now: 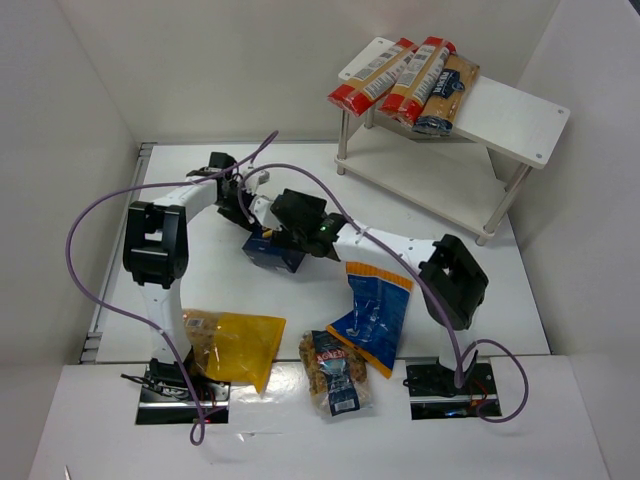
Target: Place and organize the pasta boxes and bags onto the shelf
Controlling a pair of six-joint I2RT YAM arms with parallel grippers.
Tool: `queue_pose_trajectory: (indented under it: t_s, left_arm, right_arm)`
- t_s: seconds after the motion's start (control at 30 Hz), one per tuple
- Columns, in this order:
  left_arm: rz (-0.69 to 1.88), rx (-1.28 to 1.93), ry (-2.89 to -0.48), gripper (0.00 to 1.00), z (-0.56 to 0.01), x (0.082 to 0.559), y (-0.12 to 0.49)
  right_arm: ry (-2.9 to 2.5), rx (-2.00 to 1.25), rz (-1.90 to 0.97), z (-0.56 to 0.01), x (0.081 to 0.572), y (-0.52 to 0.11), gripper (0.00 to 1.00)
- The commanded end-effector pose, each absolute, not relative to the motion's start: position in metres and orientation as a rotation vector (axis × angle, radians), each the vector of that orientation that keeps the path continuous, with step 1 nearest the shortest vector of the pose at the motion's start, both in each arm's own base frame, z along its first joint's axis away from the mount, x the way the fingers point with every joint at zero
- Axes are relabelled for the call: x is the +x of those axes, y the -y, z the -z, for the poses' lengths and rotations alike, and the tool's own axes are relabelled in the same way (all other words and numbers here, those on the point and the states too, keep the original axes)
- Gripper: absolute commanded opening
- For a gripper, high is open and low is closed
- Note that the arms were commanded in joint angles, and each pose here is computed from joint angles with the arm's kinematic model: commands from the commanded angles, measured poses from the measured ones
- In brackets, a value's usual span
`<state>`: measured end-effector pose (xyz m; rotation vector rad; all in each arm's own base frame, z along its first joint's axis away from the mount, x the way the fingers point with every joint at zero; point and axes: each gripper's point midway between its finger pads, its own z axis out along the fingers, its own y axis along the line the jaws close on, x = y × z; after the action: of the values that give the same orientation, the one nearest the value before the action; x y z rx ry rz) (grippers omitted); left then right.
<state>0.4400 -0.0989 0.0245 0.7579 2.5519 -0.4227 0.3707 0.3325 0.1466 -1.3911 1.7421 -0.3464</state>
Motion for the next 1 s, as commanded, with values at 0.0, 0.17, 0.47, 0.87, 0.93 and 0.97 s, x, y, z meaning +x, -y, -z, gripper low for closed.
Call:
queue_pose_trajectory:
  t_s: [0.0,0.17,0.47,0.87,0.93,0.97]
  left_arm:
    - [0.751,0.787,-2.767,0.92,0.009,0.362,0.133]
    - [0.823,0.806,-2.752,0.84,0.006,0.356,0.139]
    - [0.930,0.773,-2.764,0.86,0.005,0.346,0.136]
    - [0.793,0.506,-2.715,1.00,-0.034,0.373,0.075]
    - [0.684,0.452,-2.705,1.00,-0.050,0.375,0.058]
    - [0.630,0.448,-2.671,1.00,-0.068,0.378,0.054]
  right_arm:
    - [-1.568,-1.119,0.030,-0.232,0.387,-0.407,0.94]
    - [-1.585,-1.135,-0.009,-0.235,0.391,-0.423,0.94]
    - [-1.607,-1.153,-0.018,-0.227,0.396,-0.434,0.94]
    - [-1.621,-1.074,-0.118,-0.275,0.376,-0.420,0.94]
    - [-1.612,-1.010,-0.139,-0.301,0.365,-0.403,0.97]
    - [-1.632,-1.006,-0.128,-0.295,0.361,-0.394,1.00]
